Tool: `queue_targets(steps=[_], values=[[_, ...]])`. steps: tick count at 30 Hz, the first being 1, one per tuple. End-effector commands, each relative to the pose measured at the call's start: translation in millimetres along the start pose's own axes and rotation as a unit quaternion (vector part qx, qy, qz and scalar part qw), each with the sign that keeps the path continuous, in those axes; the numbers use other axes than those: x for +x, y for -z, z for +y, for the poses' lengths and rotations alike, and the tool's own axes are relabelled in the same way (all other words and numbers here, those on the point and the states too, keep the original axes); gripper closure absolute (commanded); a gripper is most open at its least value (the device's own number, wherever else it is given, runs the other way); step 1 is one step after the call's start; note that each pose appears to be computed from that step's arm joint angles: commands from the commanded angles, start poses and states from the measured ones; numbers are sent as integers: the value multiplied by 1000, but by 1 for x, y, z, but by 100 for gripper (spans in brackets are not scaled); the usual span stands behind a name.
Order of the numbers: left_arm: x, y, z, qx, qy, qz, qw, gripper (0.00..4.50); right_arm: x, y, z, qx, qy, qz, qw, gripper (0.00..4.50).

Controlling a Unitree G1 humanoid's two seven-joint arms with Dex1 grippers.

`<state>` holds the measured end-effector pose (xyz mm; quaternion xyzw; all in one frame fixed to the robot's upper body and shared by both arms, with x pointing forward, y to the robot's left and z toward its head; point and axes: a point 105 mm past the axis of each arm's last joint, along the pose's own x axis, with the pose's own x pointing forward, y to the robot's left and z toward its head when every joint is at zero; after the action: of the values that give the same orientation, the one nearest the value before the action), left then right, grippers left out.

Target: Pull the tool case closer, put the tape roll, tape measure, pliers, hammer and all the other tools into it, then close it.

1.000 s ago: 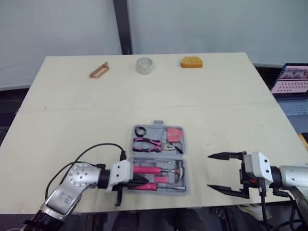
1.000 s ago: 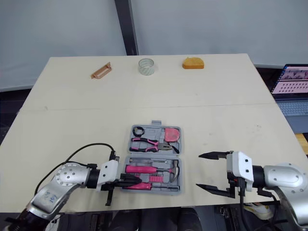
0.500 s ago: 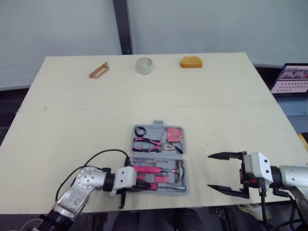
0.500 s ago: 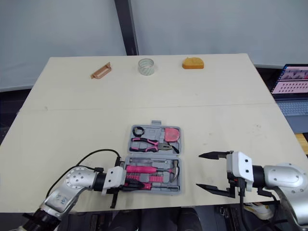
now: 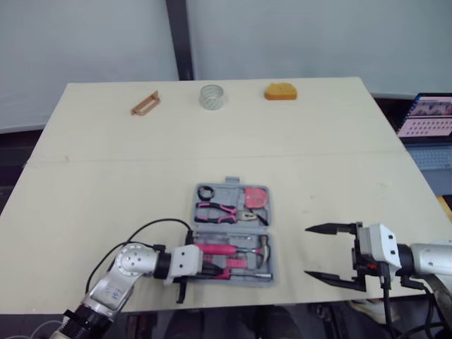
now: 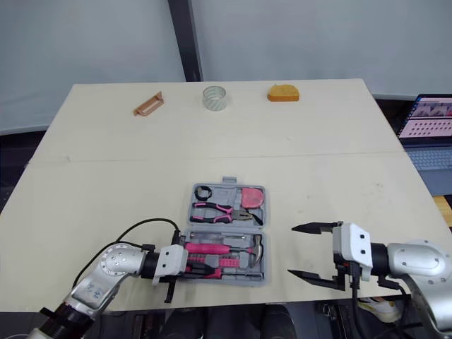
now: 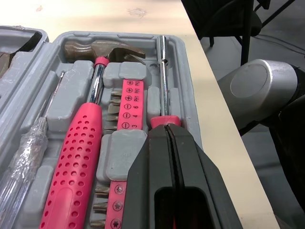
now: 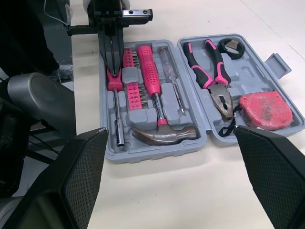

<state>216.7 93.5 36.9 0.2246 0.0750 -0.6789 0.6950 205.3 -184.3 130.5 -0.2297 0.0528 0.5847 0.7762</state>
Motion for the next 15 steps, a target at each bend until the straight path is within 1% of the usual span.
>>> queue_targets(steps=[1, 15], values=[[3, 21, -14, -24, 16, 39, 999, 447, -6, -6, -5, -17, 17, -1, 1000, 0], [4, 54, -33, -49, 39, 96, 993, 447, -6, -7, -6, -18, 19, 0, 1000, 0]])
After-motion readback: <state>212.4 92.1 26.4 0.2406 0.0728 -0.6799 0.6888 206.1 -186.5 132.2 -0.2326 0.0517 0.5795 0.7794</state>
